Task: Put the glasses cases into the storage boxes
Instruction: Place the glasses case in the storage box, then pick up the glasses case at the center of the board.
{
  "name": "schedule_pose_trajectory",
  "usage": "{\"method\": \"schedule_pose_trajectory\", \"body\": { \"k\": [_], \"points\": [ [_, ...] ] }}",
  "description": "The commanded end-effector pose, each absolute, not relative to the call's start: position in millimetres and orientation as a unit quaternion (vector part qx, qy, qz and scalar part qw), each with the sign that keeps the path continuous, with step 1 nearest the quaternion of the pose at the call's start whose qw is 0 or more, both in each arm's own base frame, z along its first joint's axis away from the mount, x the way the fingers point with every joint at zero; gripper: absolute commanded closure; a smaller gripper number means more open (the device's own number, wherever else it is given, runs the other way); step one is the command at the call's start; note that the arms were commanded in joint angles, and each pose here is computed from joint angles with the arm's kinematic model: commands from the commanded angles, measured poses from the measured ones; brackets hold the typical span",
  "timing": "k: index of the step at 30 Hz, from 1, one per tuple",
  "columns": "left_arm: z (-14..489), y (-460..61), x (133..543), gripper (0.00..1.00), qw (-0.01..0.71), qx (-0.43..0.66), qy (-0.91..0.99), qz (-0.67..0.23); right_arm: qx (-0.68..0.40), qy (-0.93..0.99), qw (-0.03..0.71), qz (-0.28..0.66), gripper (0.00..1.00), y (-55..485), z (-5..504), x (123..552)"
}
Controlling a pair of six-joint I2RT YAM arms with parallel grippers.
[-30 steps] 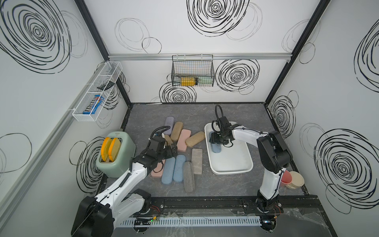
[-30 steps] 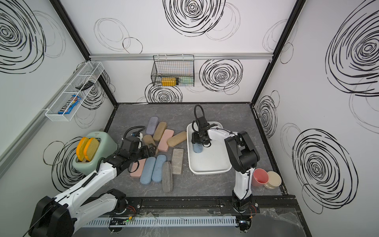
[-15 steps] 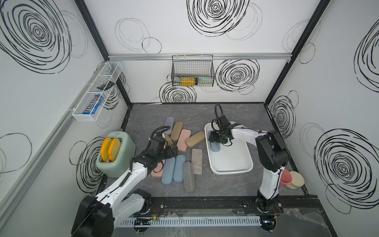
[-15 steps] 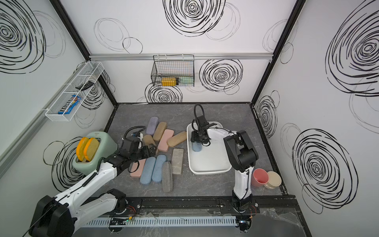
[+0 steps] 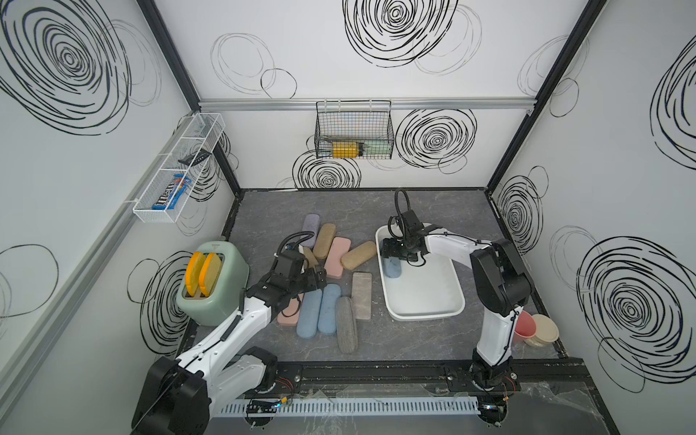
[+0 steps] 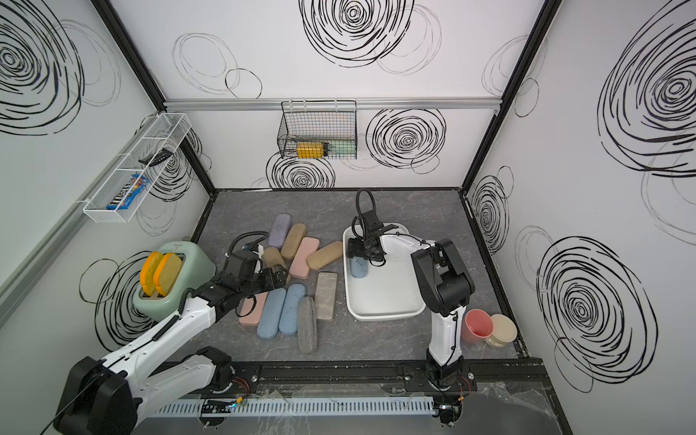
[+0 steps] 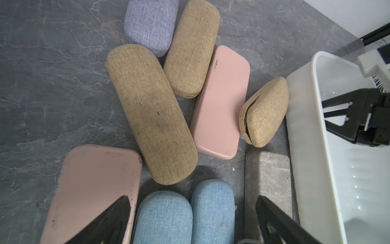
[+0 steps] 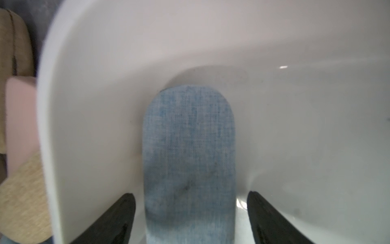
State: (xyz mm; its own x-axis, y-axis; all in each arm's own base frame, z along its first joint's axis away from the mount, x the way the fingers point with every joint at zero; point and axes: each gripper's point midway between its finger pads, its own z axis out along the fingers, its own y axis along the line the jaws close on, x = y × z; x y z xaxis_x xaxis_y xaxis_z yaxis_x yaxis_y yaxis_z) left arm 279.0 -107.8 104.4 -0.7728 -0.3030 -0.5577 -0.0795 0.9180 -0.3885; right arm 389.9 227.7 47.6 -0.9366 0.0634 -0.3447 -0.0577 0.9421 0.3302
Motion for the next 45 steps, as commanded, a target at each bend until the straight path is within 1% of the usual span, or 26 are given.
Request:
{"method": "schedule_pose_trajectory", "body": {
  "k": [1, 4, 6, 9, 12, 14, 17, 20, 21, 24, 28, 32, 35, 41, 45],
  "points": [
    [113.2, -112.3, 283.8, 0.04, 0.33, -0.097, 0.921, -0.18, -0.008, 0.962, 0.214, 0.171, 0.03, 229.3, 86.5, 391.1],
    [114.0, -112.9, 283.1, 0.04, 0.331, -0.096, 0.921, -0.18, -0.011, 0.96, 0.227, 0.164, 0.0, 226.4, 101.2, 385.8],
    [114.7, -114.2, 282.4, 0.04, 0.333, -0.093, 0.921, -0.179, -0.011, 0.959, 0.238, 0.156, 0.02, 222.9, 111.5, 380.5],
    [117.7, -121.9, 280.0, 0.04, 0.334, -0.079, 0.921, -0.184, 0.01, 0.959, 0.263, 0.103, 0.03, 204.8, 127.7, 370.2],
    [122.0, -132.3, 272.8, 0.04, 0.336, -0.061, 0.922, -0.182, 0.026, 0.951, 0.304, 0.044, 0.03, 190.7, 153.6, 352.8],
    [123.6, -141.3, 264.6, 0.04, 0.334, -0.051, 0.923, -0.185, 0.017, 0.943, 0.331, 0.035, 0.03, 192.7, 171.2, 337.0],
    [121.4, -158.6, 246.2, 0.04, 0.317, -0.038, 0.925, -0.205, 0.01, 0.928, 0.367, 0.066, 0.03, 194.3, 189.4, 311.7],
    [119.1, -176.7, 225.8, 0.04, 0.298, -0.02, 0.927, -0.225, 0.019, 0.904, 0.407, 0.13, 0.03, 187.3, 200.5, 294.5],
    [118.6, -182.5, 218.5, 0.04, 0.291, -0.012, 0.928, -0.231, 0.018, 0.895, 0.415, 0.164, 0.03, 187.5, 205.7, 288.7],
    [115.5, -192.9, 202.8, 0.04, 0.274, 0.005, 0.932, -0.236, 0.003, 0.873, 0.42, 0.25, 0.02, 193.5, 217.0, 275.1],
    [115.7, -195.7, 197.0, 0.04, 0.268, 0.008, 0.934, -0.237, -0.01, 0.868, 0.416, 0.271, 0.0, 196.6, 220.1, 271.3],
    [120.0, -183.3, 213.6, 0.04, 0.28, -0.002, 0.938, -0.204, -0.028, 0.877, 0.395, 0.272, 0.05, 205.9, 212.4, 272.3],
    [120.1, -161.1, 233.3, 0.04, 0.282, -0.032, 0.943, -0.173, -0.032, 0.877, 0.392, 0.274, 0.05, 208.6, 211.7, 272.4],
    [116.5, -106.6, 283.9, 0.04, 0.287, -0.117, 0.94, -0.139, -0.038, 0.878, 0.391, 0.274, 0.05, 208.6, 208.8, 270.6],
    [109.5, -90.7, 312.0, 0.04, 0.282, -0.147, 0.941, -0.115, -0.039, 0.878, 0.389, 0.274, 0.06, 207.6, 205.6, 268.5]
  ]
}}
